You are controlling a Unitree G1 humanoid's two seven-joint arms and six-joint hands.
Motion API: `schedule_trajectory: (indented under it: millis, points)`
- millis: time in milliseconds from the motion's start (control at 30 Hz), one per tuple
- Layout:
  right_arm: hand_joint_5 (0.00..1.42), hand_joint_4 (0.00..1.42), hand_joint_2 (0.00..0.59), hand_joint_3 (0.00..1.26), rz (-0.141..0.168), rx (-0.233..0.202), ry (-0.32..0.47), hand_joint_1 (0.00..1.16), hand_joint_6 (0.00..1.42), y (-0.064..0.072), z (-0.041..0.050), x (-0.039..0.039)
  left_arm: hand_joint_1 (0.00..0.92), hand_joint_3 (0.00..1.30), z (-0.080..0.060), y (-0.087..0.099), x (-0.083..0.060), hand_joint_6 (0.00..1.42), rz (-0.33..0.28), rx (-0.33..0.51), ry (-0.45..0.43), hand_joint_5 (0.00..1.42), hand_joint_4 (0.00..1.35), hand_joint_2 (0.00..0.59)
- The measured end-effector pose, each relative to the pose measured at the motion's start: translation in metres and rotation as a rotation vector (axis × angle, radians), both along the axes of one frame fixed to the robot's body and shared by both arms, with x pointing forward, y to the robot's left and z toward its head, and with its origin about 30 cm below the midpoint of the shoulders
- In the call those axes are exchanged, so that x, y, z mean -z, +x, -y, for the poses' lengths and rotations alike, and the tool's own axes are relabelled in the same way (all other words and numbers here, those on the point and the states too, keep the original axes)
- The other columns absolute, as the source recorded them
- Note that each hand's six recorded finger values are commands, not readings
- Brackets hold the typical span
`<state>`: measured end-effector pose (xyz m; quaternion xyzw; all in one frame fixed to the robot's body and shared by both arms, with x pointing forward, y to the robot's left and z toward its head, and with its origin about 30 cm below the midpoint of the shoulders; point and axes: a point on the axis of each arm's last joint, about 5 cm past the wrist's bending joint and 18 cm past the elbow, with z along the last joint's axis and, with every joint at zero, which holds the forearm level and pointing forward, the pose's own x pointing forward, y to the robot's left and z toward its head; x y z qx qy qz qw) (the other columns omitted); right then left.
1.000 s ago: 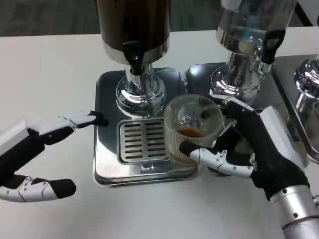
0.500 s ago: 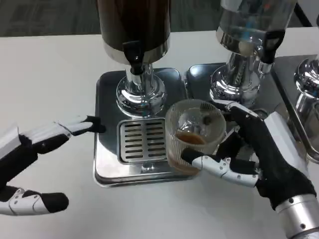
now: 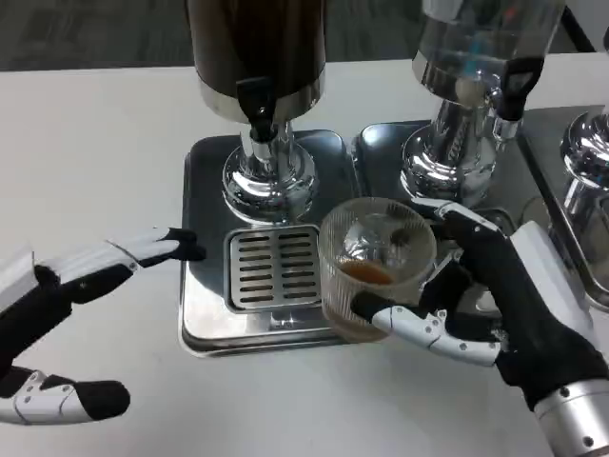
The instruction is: Grasp the cup under the faucet to collect the drink, then remove the cup.
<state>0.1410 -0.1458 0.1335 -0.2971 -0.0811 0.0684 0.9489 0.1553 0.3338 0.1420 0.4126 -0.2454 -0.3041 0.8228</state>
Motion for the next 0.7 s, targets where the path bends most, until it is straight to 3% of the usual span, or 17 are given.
schedule_trajectory:
  millis: [700]
  points:
    - [0.92, 0.76, 0.199, 0.65, -0.001, -0.001, 0.006, 0.79, 0.94, 0.0005, 0.001, -0.0006, 0.0, 0.2, -0.0003, -0.0038, 0.0007, 0.2, -0.01, -0.006, -0.006, 0.1, 0.09, 0.088]
